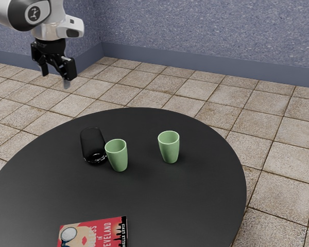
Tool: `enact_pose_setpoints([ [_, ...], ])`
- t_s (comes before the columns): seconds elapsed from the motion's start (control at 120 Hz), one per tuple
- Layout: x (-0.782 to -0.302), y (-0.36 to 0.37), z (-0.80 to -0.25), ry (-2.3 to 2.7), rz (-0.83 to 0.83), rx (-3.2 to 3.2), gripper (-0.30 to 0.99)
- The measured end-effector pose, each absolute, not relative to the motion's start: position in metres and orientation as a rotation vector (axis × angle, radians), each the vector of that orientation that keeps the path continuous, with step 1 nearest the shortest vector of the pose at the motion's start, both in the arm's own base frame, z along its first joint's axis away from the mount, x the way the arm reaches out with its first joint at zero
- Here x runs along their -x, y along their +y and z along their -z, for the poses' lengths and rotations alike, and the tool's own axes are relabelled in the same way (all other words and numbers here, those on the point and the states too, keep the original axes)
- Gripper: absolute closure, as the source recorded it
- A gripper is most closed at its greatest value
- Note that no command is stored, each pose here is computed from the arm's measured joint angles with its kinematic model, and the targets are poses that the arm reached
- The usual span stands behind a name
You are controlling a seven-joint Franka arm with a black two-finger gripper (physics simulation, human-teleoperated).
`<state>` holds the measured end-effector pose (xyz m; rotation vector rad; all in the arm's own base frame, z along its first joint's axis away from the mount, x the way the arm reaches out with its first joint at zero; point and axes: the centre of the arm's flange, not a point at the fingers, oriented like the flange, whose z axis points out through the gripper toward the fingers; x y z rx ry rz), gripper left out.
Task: Place the left cup onto the right cup
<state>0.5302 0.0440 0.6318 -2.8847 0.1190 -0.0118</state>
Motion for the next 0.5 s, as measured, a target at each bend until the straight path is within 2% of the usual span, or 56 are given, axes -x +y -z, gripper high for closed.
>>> enact_pose_setpoints([
  [0.275, -0.533, 0.023, -0.623, 0.167, 0.01, 2.885, 0.0],
  [0.5, -0.556, -0.05, -0.546, 0.313, -0.066, 2.996, 0.0],
])
